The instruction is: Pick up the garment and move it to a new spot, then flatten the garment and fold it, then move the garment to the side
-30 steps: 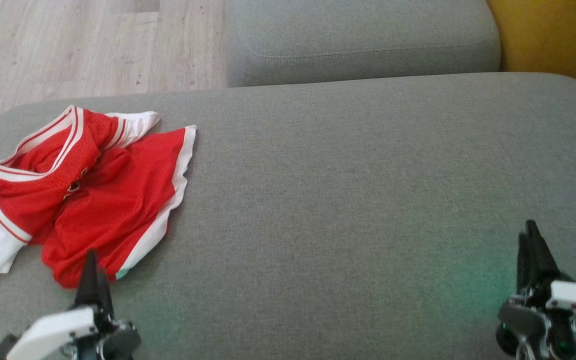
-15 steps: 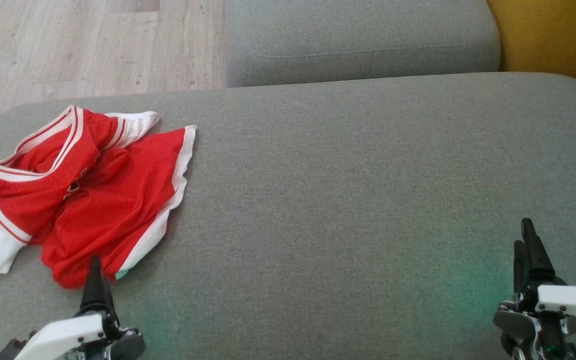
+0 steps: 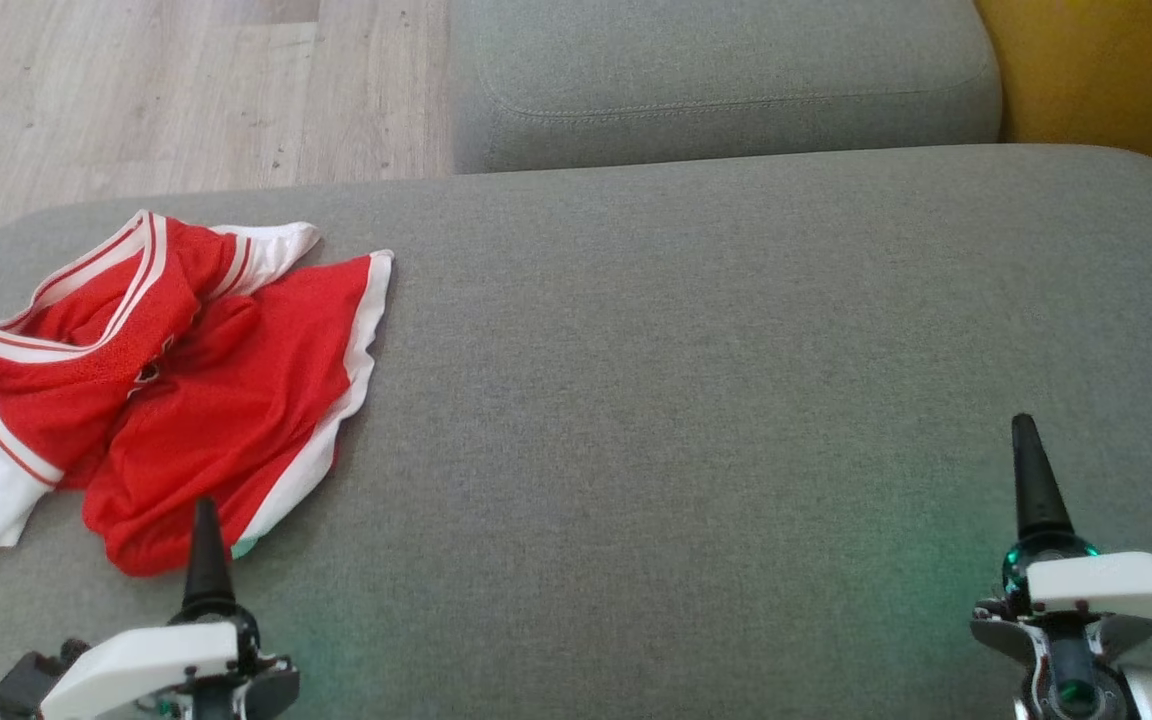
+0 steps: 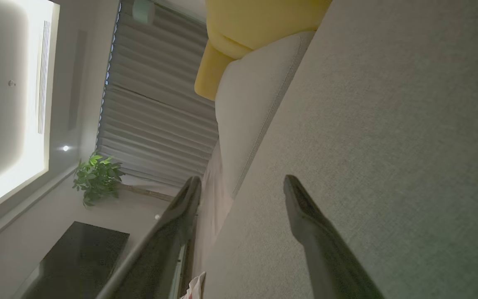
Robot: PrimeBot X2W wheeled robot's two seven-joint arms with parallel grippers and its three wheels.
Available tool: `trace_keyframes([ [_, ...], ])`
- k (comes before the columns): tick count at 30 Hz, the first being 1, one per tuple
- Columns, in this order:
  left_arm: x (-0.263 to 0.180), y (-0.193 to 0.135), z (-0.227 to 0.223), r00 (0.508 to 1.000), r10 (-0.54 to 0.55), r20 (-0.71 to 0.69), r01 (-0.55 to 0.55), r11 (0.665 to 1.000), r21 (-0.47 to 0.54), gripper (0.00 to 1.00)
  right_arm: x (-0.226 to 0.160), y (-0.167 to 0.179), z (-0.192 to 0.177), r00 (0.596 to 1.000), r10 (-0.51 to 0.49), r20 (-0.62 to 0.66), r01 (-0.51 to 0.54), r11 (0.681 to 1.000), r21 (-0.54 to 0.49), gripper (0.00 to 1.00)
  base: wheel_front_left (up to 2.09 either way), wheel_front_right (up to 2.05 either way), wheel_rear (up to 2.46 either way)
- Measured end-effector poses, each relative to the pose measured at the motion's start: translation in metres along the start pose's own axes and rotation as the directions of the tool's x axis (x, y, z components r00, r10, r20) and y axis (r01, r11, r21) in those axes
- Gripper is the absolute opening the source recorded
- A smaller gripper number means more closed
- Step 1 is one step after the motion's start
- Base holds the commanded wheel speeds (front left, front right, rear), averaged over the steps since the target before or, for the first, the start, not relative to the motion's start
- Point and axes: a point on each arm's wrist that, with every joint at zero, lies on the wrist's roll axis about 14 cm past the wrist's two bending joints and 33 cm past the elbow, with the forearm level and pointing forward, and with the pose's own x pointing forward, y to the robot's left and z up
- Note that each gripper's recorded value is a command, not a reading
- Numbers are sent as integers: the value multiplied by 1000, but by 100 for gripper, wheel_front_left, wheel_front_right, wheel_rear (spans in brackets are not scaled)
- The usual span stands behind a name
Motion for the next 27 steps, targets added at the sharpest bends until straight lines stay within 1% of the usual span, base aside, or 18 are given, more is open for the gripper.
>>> trace_keyframes([
  [6,0,-2,-7,1000,-4,-19,6,994,107,100,0,3,-5,1000,9,-12,-11,993,-116,100,0,0,0],
  [13,0,-3,-10,1000,-8,-26,14,972,233,100,0,5,-9,1000,16,-22,-21,974,-226,100,0,0,0],
  [16,0,-4,-14,999,-14,-36,24,954,298,100,0,8,-12,999,25,-30,-32,958,-285,100,0,0,0],
  [21,0,-5,-15,999,-19,-39,32,930,367,100,0,10,-15,999,34,-37,-45,934,-355,100,0,0,0],
  [27,-1,-6,-19,998,-27,-55,49,889,455,100,0,13,-20,998,46,-48,-63,898,-435,100,0,0,0],
])
